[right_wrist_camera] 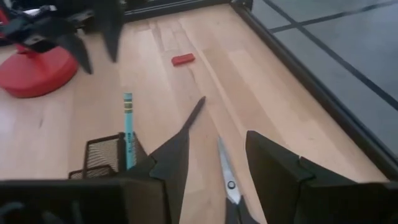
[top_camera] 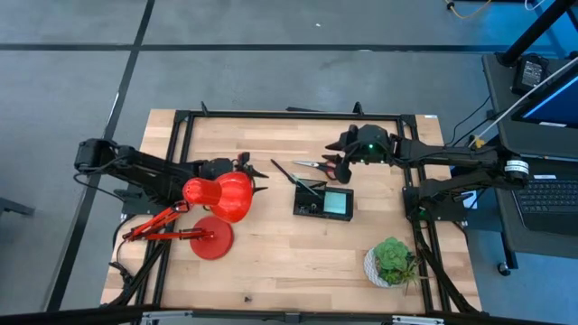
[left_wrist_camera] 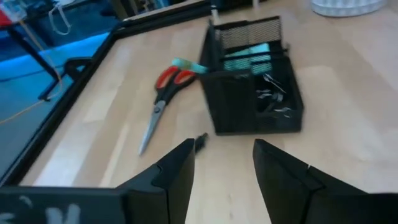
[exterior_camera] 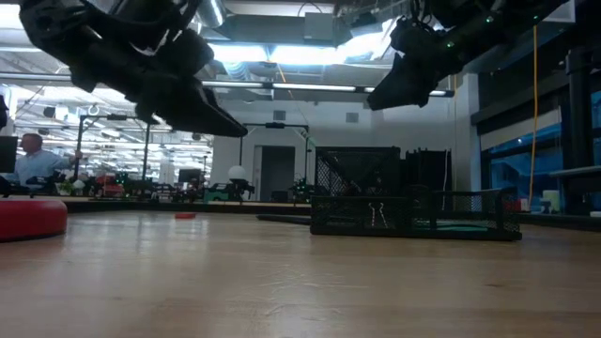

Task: Pick and place office supplies into organizer
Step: Put the black pen into the black desk organizer

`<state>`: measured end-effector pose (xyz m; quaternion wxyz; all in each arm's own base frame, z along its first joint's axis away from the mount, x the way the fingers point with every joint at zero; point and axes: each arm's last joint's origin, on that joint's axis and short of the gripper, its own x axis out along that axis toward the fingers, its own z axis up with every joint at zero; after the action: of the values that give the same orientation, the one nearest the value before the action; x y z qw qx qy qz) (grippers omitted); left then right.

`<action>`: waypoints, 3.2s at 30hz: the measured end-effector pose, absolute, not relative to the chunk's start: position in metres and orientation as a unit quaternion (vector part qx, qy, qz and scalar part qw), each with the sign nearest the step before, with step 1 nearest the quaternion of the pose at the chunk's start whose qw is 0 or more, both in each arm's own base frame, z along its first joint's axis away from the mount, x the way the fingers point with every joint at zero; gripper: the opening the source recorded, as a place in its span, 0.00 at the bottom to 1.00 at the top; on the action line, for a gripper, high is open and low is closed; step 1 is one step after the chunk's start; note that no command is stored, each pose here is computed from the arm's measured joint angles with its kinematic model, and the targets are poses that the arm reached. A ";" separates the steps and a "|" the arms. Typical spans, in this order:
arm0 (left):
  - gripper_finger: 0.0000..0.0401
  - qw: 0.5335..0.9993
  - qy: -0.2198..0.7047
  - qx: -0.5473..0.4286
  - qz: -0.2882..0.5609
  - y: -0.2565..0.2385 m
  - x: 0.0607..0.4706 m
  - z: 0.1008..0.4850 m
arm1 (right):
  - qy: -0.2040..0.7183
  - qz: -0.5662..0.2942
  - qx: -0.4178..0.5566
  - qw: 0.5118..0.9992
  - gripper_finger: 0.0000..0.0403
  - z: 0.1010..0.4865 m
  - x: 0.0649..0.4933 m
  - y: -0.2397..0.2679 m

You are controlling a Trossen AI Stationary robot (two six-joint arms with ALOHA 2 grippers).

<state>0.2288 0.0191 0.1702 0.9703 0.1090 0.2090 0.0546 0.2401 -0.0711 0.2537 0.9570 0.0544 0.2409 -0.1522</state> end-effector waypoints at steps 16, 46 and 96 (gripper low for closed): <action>0.38 0.957 0.266 0.112 -0.008 0.083 0.284 0.144 | 0.251 -0.141 0.044 0.957 0.40 0.252 0.239 -0.070; 0.38 0.925 0.326 0.157 -0.115 0.118 0.336 0.114 | 0.278 -0.141 0.050 0.949 0.40 0.247 0.237 -0.070; 0.35 0.890 0.396 0.140 -0.179 0.134 0.359 0.104 | 0.277 -0.141 0.049 0.949 0.40 0.248 0.237 -0.070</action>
<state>0.3592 0.1341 0.1042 0.8895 0.1400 0.3962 -0.1794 0.2369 -0.0699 0.2477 0.9490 0.0488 0.2774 -0.1413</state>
